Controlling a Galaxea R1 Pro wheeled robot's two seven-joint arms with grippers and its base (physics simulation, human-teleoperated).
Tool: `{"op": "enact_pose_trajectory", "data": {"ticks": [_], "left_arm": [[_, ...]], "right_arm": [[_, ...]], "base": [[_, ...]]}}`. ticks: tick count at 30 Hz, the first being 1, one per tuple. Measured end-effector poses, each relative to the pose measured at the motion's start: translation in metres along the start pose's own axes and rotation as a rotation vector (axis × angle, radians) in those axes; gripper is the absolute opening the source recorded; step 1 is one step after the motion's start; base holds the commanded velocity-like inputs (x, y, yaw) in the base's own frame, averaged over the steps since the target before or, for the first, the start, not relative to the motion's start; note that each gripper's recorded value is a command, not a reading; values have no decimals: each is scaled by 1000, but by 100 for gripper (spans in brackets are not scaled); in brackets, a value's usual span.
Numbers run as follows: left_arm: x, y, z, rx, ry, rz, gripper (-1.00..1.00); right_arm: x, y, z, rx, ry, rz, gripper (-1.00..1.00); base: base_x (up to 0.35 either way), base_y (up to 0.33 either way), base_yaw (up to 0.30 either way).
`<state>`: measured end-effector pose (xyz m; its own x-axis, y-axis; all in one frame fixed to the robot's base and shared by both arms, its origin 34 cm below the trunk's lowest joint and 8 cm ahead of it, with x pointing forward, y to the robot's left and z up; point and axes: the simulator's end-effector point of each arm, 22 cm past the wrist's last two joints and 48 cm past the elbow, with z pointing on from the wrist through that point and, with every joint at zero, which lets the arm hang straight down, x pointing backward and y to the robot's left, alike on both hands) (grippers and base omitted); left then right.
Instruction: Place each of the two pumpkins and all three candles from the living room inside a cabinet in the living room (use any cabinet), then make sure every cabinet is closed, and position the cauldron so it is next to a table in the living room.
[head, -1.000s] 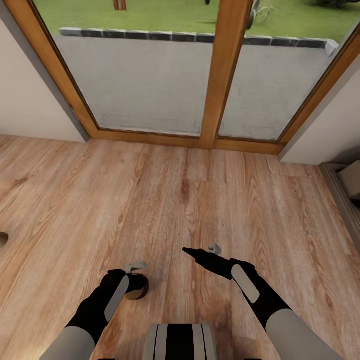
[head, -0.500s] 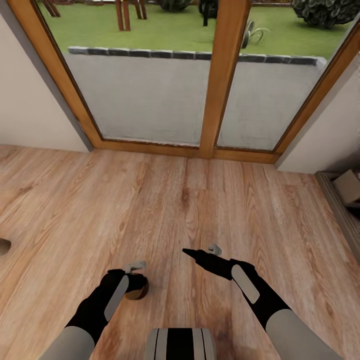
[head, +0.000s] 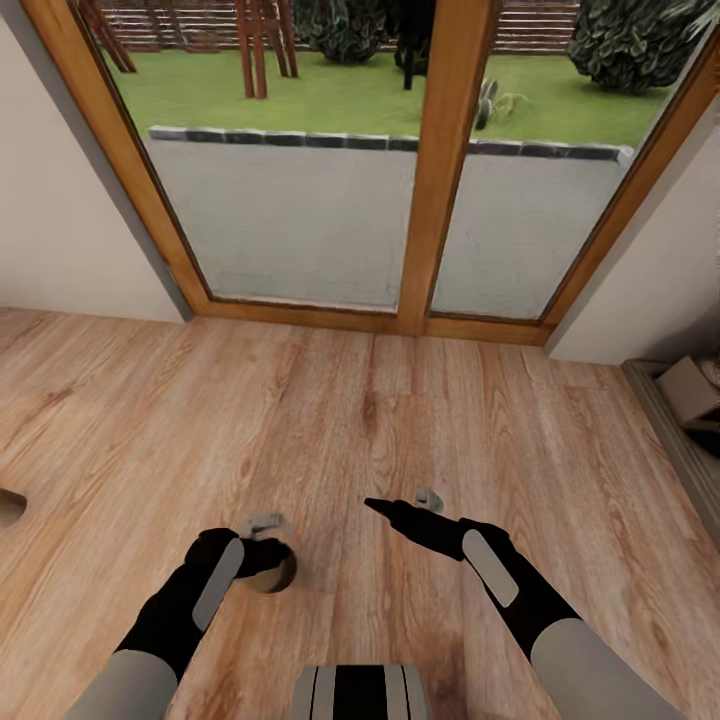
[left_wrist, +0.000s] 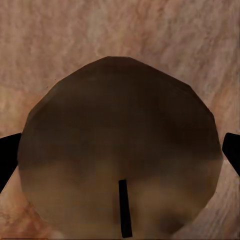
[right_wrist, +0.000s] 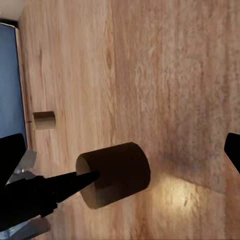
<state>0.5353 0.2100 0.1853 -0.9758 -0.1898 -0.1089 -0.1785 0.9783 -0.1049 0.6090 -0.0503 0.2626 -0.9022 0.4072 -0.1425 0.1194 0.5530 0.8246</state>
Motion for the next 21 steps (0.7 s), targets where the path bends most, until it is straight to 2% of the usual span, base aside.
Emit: {"op": "enact_pose_trajectory", "data": {"ticks": [1,2,4,8,15,21], "left_arm": [[-4,4,-5,1,1,-13,-100],[-8,11,-10,4,9,-46,-100],[-12,18,-16,5,8,-71,-100],[-18,23,-25,4,-5,-88,-100],[-34,40,-43,-17,-38,-80,-100],[-55,34,-73,6,-80,-58,-100]], "right_arm": [[-1,2,-1,-1,-2,-3,100],[-2,4,-2,-2,-4,-6,100],[-4,7,-3,-4,-8,-12,100],[-9,15,-7,-10,-17,-24,100],[-16,29,-13,-20,-29,-45,100],[-21,41,-18,-29,-41,-64,100]], "base": [[0,0,0],[0,0,0],[0,0,0],[0,0,0],[0,0,0],[0,0,0]]}}
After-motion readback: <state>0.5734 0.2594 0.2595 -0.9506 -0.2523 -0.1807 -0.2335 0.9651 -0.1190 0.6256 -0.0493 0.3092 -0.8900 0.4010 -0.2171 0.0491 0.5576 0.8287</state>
